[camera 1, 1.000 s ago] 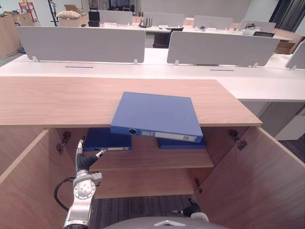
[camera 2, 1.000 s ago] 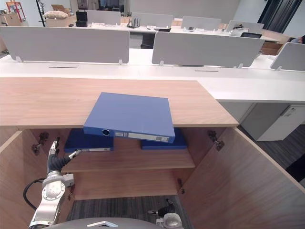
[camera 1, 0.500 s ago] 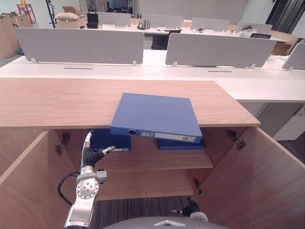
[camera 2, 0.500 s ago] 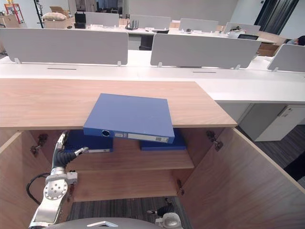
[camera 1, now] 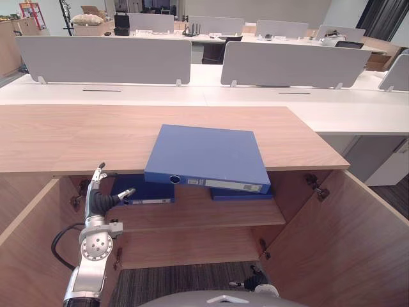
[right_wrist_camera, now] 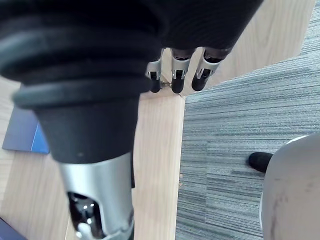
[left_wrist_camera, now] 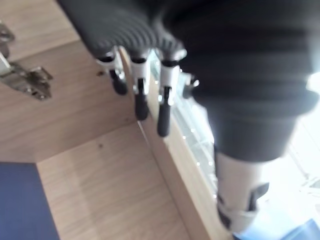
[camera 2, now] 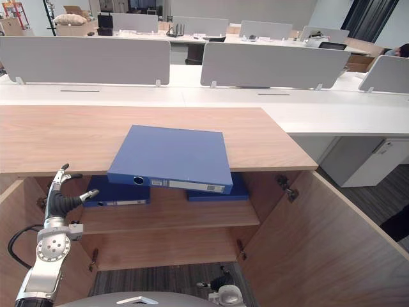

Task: Walk over to the cabinet, pick up the folder, carry it to the office cabinet, place the folder inside the office cabinet, then close the office cabinet door

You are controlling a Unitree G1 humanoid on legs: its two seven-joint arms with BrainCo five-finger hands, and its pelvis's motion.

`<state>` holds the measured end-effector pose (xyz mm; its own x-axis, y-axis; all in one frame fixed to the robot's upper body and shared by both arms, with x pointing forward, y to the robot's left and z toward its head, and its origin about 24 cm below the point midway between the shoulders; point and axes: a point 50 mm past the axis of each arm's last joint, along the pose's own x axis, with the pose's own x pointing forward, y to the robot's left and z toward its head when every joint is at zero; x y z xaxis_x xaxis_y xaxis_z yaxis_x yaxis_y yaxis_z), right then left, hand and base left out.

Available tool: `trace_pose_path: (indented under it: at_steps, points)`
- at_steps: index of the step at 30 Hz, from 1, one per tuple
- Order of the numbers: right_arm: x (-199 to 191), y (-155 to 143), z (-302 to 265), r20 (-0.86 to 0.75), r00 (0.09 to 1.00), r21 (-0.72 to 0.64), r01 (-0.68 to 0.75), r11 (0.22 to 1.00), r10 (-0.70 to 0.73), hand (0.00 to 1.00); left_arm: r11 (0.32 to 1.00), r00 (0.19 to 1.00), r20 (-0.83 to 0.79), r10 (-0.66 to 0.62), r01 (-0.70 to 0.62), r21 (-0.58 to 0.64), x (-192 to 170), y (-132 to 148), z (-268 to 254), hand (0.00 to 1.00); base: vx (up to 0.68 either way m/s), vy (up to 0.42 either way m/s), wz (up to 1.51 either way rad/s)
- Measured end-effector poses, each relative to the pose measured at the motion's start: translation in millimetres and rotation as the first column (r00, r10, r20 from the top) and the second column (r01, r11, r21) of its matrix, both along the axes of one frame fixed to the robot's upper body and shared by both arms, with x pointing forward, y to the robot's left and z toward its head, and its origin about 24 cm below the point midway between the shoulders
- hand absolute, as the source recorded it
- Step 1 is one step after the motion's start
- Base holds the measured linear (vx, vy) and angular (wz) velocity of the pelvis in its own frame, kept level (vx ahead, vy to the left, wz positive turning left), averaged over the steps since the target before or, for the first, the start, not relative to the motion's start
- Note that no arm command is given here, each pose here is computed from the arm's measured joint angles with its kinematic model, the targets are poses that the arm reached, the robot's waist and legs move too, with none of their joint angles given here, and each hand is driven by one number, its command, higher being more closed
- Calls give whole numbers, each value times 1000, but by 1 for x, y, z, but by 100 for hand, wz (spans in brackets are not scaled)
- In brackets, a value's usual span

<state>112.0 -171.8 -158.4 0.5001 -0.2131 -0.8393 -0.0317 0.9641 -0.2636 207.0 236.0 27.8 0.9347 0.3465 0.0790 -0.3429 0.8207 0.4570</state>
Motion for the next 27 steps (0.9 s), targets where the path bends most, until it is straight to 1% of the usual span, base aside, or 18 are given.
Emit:
trace_pose_path:
  at_steps: [2,7,12,16,27]
  points:
    - [-1,0,-1,-7,1000,1,0,1000,0,0,1000,1000,2,0,0,-6,0,0,0,0,0,0,0]
    - [-3,0,-2,-18,1000,1,0,1000,0,0,998,1000,15,1,0,-69,0,-1,0,0,0,0,0]
    - [-6,0,-3,-35,999,0,3,1000,-3,0,990,1000,11,-27,28,-139,-2,-12,-3,0,-2,1,-1]
    - [-6,0,-3,-38,999,-1,4,1000,-4,0,975,999,14,-52,54,-215,-4,-26,-7,0,-18,12,-7]
    - [-6,-1,-3,-40,999,0,12,1000,-12,0,964,997,11,-78,79,-253,-4,-38,-11,0,-2,1,0]
